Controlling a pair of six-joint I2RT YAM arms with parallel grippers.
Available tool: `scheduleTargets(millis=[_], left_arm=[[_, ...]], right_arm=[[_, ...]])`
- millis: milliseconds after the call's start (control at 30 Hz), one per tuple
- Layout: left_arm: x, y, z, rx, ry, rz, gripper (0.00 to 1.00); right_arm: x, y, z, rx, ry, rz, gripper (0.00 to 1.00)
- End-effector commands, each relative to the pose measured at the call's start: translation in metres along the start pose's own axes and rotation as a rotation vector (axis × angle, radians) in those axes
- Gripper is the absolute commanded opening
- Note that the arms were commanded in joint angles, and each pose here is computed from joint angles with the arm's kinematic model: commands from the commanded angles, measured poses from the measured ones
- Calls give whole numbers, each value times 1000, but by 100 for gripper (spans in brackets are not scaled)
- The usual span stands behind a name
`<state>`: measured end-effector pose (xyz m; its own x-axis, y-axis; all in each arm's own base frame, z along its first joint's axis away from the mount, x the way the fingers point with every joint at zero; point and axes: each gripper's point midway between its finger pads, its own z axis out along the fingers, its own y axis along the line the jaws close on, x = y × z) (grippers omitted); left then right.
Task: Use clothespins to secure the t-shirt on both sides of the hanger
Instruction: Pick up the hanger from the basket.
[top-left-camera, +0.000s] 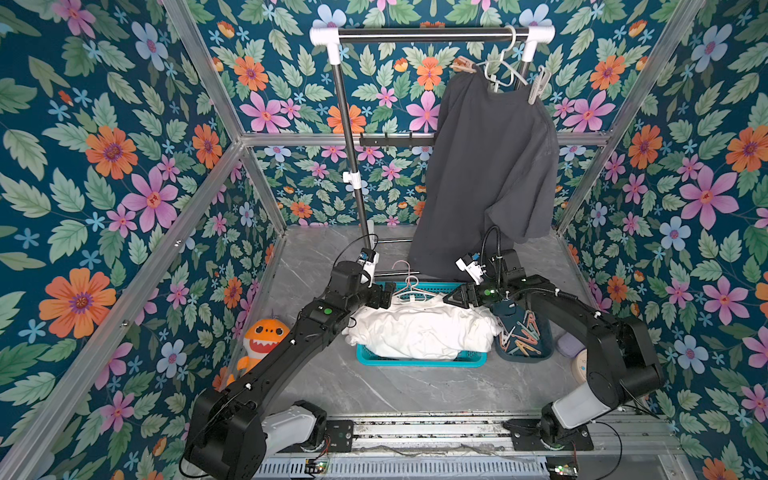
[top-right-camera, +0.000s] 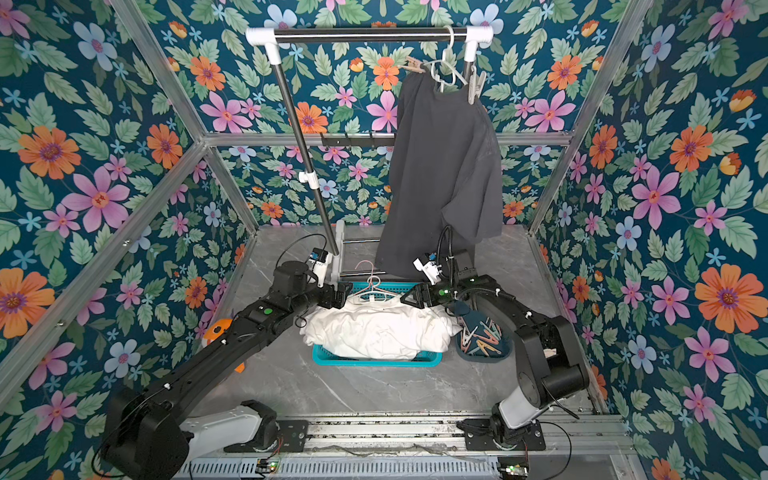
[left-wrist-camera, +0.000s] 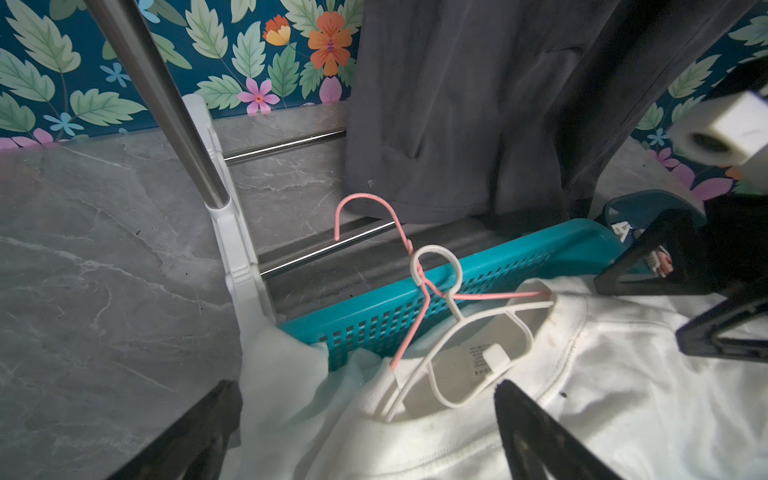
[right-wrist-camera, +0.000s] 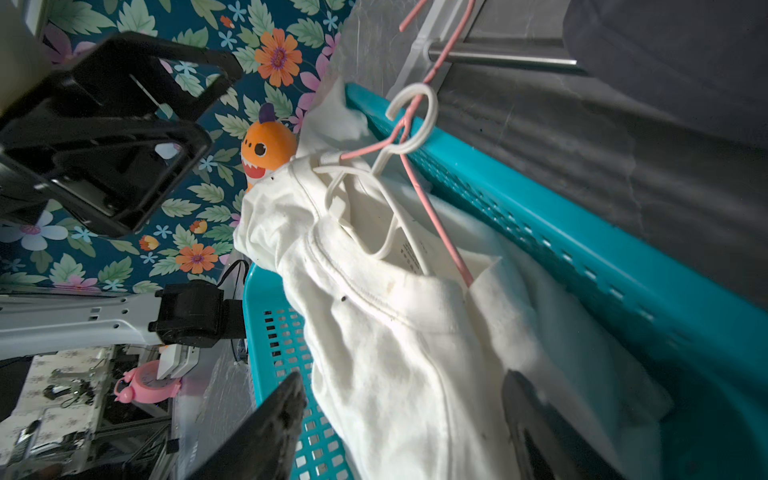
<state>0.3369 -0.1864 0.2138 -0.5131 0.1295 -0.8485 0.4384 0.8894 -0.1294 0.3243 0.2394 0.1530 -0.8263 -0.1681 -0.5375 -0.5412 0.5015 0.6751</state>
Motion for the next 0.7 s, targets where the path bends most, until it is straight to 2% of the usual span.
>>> scheduleTargets(millis=[0,433,667], left_arm=[[-2,1,-1,-9,10,24,97],[3,6,7,-20,58,30,97],[3,6,10,-16,62,30,97]], right_arm=[[9,5,4,-47,32,1,75],[16,24,-5,-102,20,-17,68],[19,31,-3,-164,37,15,56]])
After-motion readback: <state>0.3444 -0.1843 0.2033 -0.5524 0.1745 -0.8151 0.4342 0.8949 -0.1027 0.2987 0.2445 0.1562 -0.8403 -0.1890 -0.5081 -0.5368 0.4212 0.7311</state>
